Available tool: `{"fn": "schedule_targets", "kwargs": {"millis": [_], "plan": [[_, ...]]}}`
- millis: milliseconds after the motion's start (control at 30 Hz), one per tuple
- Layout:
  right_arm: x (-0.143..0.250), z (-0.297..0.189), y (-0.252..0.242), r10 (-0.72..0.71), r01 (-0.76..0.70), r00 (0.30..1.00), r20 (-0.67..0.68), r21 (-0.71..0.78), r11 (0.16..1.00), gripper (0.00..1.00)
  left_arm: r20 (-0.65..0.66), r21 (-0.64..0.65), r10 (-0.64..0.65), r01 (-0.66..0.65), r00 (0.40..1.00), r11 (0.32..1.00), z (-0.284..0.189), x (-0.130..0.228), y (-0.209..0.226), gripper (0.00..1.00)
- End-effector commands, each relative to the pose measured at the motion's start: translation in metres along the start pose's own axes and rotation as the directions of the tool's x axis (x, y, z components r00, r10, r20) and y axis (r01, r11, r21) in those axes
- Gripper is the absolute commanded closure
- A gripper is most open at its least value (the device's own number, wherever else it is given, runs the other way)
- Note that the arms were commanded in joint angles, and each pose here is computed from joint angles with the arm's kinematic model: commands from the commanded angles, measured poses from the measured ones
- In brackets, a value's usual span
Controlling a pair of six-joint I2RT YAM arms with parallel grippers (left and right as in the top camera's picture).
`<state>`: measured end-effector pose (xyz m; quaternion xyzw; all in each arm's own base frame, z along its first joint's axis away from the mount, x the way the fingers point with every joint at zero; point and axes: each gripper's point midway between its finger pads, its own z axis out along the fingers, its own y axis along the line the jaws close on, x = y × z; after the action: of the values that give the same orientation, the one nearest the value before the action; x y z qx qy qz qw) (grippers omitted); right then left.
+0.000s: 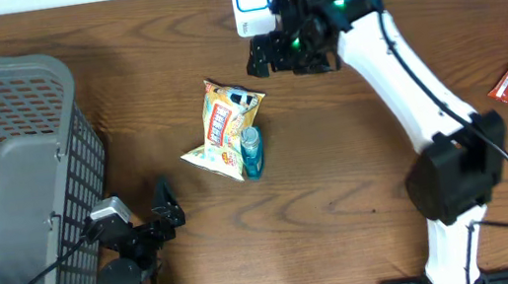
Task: Scan the item barcode
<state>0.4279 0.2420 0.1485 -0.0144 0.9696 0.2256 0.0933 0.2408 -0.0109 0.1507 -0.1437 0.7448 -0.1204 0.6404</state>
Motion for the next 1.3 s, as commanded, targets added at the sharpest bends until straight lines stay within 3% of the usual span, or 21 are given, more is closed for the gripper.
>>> {"fn": "schedule_targets", "kwargs": {"millis": [0,300,500,667,867,1033,1267], "plan": [[0.012,0.044,-0.011,0.161,-0.162,0.98,-0.116,-0.002,0.987,0.05,-0.031,-0.031,0.018,-0.019,0.999,0.999,0.002,0.013,0.009,0.02],[0.025,0.108,-0.025,0.185,-0.199,0.953,-0.24,-0.033,0.98,0.07,-0.031,-0.031,0.018,-0.019,0.999,0.999,0.002,0.013,0.009,0.02],[0.025,0.13,-0.014,0.125,-0.165,0.956,-0.265,-0.136,0.977,0.18,-0.031,-0.031,0.018,-0.019,0.999,0.999,0.002,0.013,0.009,0.02],[0.027,0.148,-0.007,0.064,-0.111,0.965,-0.256,-0.173,0.979,0.48,-0.031,-0.031,0.018,-0.019,0.999,0.999,0.002,0.013,0.009,0.02],[0.043,0.177,-0.007,-0.05,-0.001,0.965,-0.257,-0.197,0.98,0.99,-0.031,-0.031,0.018,-0.019,0.999,0.999,0.002,0.013,0.009,0.02],[0.034,0.164,-0.008,-0.117,0.068,0.969,-0.218,-0.219,0.973,0.99,-0.031,-0.031,0.018,-0.019,0.999,0.999,0.002,0.013,0.009,0.02],[-0.014,0.083,-0.014,-0.107,0.081,0.992,-0.072,-0.293,0.952,0.99,-0.031,-0.031,0.018,-0.019,0.999,0.999,0.002,0.013,0.009,0.02]]}}
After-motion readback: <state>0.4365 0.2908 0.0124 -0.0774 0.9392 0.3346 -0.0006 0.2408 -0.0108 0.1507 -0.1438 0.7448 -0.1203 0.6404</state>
